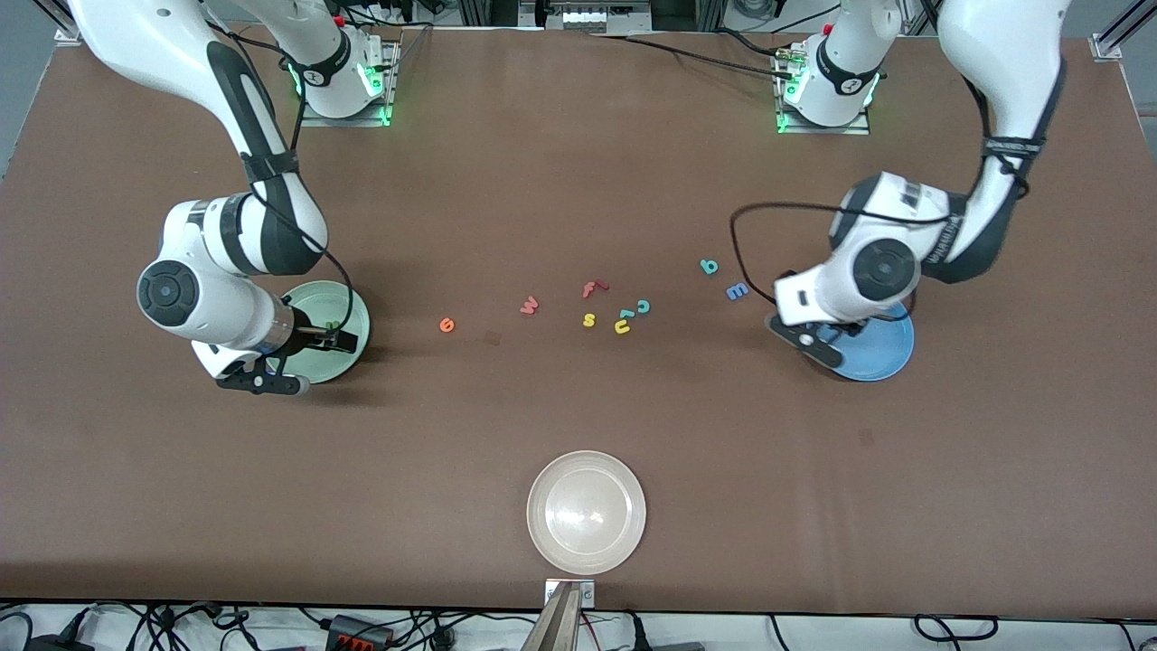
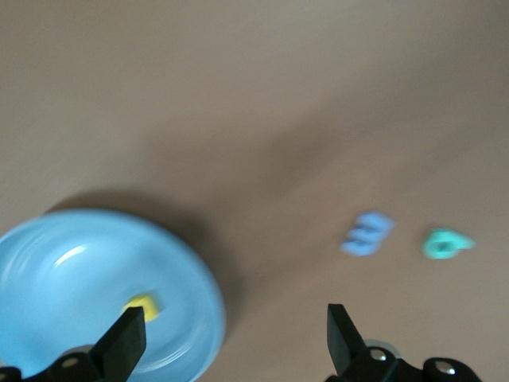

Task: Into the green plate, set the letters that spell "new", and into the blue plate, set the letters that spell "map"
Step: 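Grasp the orange e with the right gripper while the left grasps blue E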

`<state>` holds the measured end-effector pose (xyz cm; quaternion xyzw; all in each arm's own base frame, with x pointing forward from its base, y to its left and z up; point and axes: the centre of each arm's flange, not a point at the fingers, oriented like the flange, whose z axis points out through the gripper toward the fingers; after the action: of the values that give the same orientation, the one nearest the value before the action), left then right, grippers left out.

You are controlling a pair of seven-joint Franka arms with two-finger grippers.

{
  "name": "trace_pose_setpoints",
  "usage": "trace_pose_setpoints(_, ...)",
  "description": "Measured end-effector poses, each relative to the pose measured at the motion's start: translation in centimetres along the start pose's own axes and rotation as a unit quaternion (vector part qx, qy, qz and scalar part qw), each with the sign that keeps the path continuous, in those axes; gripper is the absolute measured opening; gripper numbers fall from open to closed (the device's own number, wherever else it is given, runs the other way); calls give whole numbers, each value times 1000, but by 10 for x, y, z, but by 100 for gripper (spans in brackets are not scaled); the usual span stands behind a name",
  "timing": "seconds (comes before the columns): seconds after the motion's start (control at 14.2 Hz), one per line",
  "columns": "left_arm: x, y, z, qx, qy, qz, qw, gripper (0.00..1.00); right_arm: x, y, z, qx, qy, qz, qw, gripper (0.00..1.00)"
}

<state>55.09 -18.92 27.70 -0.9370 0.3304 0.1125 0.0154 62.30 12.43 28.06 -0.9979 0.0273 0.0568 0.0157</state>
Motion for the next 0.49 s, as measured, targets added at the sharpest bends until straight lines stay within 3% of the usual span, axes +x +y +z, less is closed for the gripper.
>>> trace_pose_setpoints(0.21, 12, 49, 8, -2, 5, 74, 997, 100, -17, -66, 26, -9, -4, -38, 999, 100)
trace_pose_setpoints(0.49, -1, 75, 72, -4, 34, 115, 993, 100, -33, -117, 64, -18, 1, -7, 1000, 100)
